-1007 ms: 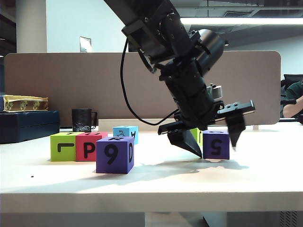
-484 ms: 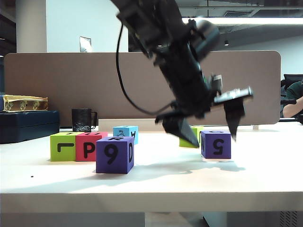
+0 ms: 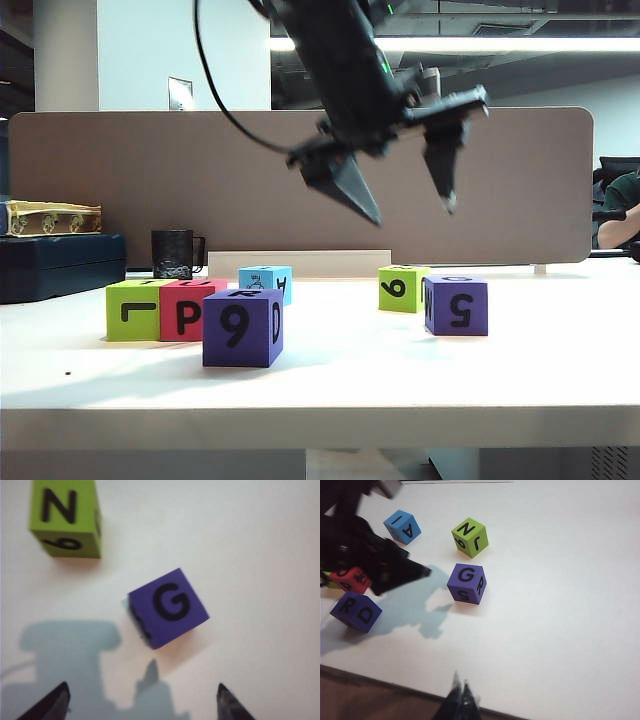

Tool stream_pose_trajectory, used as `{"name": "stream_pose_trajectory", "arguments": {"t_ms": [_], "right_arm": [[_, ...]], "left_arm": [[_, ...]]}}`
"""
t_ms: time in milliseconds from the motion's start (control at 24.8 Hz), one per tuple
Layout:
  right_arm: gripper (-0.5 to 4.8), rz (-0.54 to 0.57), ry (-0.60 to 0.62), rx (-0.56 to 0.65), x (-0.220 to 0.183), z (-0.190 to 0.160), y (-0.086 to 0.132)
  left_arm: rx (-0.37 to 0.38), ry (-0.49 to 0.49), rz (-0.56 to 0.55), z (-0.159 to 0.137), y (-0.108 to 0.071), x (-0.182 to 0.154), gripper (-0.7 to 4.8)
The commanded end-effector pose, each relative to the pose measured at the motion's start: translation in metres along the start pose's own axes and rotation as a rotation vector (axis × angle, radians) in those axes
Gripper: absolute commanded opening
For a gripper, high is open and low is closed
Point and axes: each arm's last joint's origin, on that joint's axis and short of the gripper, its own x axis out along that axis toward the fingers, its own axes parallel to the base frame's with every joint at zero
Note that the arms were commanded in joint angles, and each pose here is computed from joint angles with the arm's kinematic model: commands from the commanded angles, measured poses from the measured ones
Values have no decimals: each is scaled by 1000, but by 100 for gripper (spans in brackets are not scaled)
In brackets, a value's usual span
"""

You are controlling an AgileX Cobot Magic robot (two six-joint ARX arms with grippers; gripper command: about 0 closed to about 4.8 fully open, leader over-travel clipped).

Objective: Select the appropriate blocks from the scattered letter blocks on the table and arrange them in a row to spell out "TURING".

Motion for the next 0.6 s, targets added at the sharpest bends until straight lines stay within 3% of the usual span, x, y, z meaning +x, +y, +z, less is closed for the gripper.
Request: {"name": "stream_pose_trajectory", "arguments": {"t_ms": [40,363,604], "right_arm": [[-1,0,-13,-8,-1,2,0],[-1,0,-13,-7,-1,2,0],[-1,0,-11,-7,-1,2,0]], "left_arm": [[74,-33,24,9,9,-27,367],[104,-131,21,22,16,-65,368],[124,-114,40,20,17,-73,367]]}}
